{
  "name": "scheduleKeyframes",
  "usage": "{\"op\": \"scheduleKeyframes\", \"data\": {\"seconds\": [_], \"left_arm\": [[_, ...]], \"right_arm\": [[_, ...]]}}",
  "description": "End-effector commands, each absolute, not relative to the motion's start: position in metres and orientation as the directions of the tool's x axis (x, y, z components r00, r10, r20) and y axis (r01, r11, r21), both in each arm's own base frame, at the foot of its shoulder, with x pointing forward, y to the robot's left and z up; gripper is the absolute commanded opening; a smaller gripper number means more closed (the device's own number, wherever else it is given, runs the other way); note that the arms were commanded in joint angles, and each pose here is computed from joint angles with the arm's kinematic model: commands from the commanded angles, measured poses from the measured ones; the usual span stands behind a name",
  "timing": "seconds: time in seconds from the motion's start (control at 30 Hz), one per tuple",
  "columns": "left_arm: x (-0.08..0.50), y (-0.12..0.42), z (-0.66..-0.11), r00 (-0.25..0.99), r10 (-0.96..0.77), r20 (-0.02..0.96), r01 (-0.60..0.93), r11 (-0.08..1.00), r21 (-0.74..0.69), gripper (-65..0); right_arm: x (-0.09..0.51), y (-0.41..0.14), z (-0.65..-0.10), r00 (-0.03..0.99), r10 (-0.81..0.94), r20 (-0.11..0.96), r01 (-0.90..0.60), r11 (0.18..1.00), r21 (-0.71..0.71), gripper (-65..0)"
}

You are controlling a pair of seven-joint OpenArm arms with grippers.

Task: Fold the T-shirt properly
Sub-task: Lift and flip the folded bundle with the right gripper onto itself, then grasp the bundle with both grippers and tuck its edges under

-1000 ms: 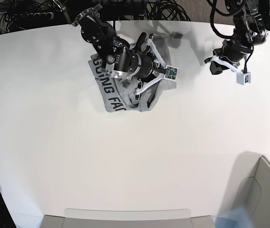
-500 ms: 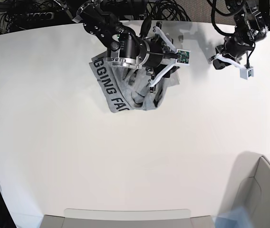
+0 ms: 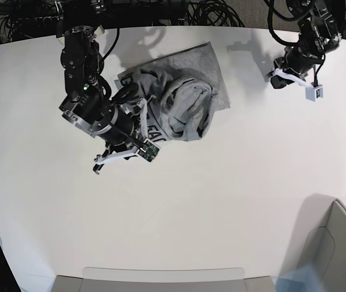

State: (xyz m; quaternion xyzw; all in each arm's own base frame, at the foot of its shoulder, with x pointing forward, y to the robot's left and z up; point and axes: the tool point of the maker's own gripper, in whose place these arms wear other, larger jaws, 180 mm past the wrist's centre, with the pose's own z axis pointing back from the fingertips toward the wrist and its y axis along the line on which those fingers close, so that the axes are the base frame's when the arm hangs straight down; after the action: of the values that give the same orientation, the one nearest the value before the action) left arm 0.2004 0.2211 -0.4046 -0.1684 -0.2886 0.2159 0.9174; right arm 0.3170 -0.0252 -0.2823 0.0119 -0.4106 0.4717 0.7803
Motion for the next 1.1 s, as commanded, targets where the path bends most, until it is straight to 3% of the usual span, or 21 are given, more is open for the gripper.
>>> {"op": "scheduleKeyframes", "data": {"seconds": [0.0, 0.13, 0.37, 0.5, 0.67, 0.93, 1.07], "left_arm": [[0.207, 0.223, -0.397, 0.725, 0.487, 0.487, -0.280, 0.855, -0.437, -65.0], [0.211, 0.223, -0.394, 0.722, 0.486, 0.493, -0.274, 0.855, -0.441, -65.0], [0.216, 0.222, -0.391, 0.717, 0.485, 0.502, -0.267, 0.855, -0.444, -65.0], [0.216, 0.223, -0.391, 0.715, 0.486, 0.502, -0.269, 0.855, -0.444, -65.0], [0.214, 0.224, -0.392, 0.717, 0.487, 0.499, -0.273, 0.855, -0.442, -65.0], [0.216, 0.223, -0.391, 0.717, 0.485, 0.501, -0.269, 0.855, -0.444, -65.0], [0.217, 0.222, -0.391, 0.716, 0.486, 0.502, -0.266, 0.854, -0.447, -65.0]], "right_arm": [[0.320, -0.023, -0.278, 0.186, 0.726, 0.662, -0.754, 0.538, -0.378, -65.0], [0.303, -0.018, -0.321, 0.244, 0.757, 0.606, -0.817, 0.497, -0.292, -65.0], [0.210, 0.047, -0.349, 0.027, 0.829, 0.559, -0.955, 0.186, -0.230, -65.0], [0.170, 0.060, -0.347, -0.059, 0.823, 0.565, -0.974, 0.078, -0.215, -65.0], [0.171, 0.061, -0.342, -0.069, 0.816, 0.574, -0.971, 0.077, -0.227, -65.0], [0.257, 0.062, -0.303, -0.021, 0.779, 0.627, -0.907, 0.248, -0.339, -65.0], [0.287, 0.066, -0.322, 0.016, 0.812, 0.583, -0.920, 0.241, -0.310, -65.0]]}}
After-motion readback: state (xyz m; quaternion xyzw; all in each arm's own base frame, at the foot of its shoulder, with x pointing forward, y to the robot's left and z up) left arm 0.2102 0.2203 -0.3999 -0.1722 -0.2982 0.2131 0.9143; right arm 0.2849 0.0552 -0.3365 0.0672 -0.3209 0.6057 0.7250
